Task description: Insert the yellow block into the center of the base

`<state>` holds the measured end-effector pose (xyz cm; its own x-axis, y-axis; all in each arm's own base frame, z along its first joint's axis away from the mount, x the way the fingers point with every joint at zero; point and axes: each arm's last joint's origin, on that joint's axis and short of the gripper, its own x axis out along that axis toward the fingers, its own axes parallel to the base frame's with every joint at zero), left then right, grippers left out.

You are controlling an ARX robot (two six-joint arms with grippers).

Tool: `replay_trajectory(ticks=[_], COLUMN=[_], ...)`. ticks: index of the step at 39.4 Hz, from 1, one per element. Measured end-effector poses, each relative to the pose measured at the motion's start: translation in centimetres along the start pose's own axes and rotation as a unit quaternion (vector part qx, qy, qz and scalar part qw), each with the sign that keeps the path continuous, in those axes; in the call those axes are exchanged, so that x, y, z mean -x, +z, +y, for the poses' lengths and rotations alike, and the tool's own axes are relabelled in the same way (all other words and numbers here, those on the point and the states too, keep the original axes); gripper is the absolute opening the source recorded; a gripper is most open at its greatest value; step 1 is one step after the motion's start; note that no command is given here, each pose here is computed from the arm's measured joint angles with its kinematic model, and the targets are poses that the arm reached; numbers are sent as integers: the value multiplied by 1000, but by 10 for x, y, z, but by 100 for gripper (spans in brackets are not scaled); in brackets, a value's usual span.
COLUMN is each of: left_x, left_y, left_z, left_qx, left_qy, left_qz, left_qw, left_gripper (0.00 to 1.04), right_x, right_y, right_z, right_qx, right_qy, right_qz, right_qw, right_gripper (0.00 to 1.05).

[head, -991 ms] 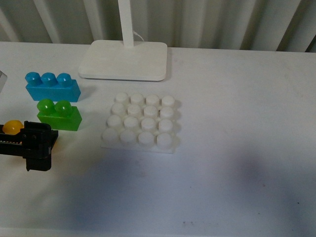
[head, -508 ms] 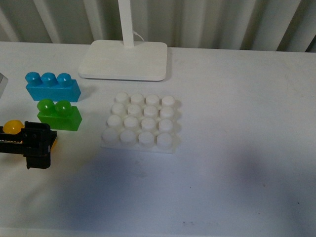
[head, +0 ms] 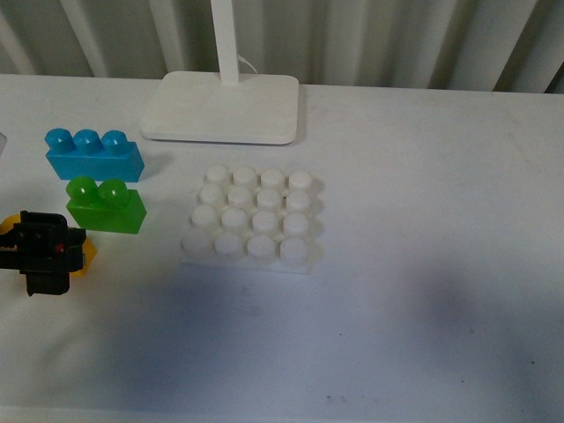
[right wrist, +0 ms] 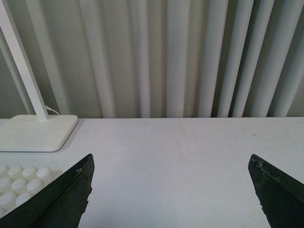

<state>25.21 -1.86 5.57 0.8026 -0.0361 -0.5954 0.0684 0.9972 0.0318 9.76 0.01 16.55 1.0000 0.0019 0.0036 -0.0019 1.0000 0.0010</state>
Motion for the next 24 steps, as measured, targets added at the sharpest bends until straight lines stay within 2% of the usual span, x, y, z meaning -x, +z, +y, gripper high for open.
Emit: replay_trajectory(ticks=[6, 12, 16, 24], left_x=[10, 29, 41, 38], left_y=[5, 22, 35, 58], left_z=[-3, -15, -34, -89], left_qx=[10, 28, 42, 44], left_qy=[21, 36, 34, -6], left_qz=[3, -10, -28, -40], left_qw=[1000, 999, 998, 998], left_gripper=[65, 65, 65, 65], right_x=[0, 0, 0, 0], right_y=[0, 0, 0, 0], right_z=[0, 0, 0, 0], right_qx=[0, 0, 0, 0], right_qy=[0, 0, 0, 0], right_qz=[0, 0, 0, 0], right_qw=[1000, 1000, 1000, 1000], right_gripper=[95, 95, 95, 95])
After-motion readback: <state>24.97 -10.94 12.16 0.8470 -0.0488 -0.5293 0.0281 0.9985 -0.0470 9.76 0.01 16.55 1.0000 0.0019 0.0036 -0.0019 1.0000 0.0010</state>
